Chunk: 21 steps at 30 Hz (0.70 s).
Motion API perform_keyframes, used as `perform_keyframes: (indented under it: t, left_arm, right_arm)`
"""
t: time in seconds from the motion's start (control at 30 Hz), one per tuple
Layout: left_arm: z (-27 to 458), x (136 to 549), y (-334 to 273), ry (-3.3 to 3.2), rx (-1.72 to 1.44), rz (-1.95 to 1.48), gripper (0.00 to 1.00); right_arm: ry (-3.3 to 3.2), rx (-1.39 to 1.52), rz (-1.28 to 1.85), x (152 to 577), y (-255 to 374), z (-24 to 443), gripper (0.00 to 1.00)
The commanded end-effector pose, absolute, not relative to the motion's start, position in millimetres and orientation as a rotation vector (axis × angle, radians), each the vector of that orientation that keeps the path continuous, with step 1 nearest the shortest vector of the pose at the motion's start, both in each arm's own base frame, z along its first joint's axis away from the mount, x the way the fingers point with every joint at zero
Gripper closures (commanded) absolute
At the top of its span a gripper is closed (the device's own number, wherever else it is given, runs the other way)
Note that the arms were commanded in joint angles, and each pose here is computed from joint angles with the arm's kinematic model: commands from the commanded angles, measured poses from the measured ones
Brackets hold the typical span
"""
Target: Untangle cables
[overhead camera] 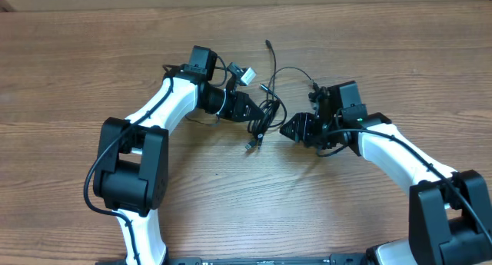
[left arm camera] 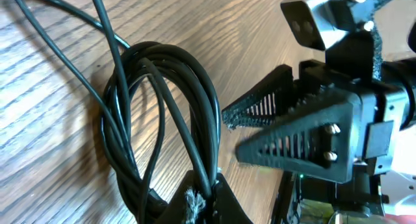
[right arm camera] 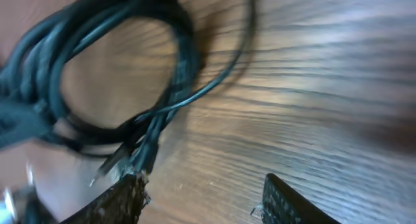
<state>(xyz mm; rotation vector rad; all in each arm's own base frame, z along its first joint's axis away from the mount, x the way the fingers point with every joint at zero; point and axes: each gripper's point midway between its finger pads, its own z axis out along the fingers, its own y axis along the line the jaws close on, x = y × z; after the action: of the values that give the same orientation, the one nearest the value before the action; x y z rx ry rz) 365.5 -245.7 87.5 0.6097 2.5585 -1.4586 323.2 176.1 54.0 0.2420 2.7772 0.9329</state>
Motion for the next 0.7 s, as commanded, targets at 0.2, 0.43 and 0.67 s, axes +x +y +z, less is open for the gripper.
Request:
perform_keyframes:
  t: [0.2, 0.43, 0.67]
  left_arm:
    - [74, 382, -215, 2.653, 0.429, -1.362, 0.96]
    - [50, 389, -193, 2.787, 0.269, -1.167, 0.96]
    - [33, 393, -175, 2.880, 0.131, -0.973, 0.96]
  right_arm:
    - [2.736, 0.633, 0.765, 331, 179, 48, 0.51]
    - [2.672, 0.733, 0.658, 335, 185, 46, 0.52]
    - [2.670, 0.676, 0.684, 338, 203, 37, 0.52]
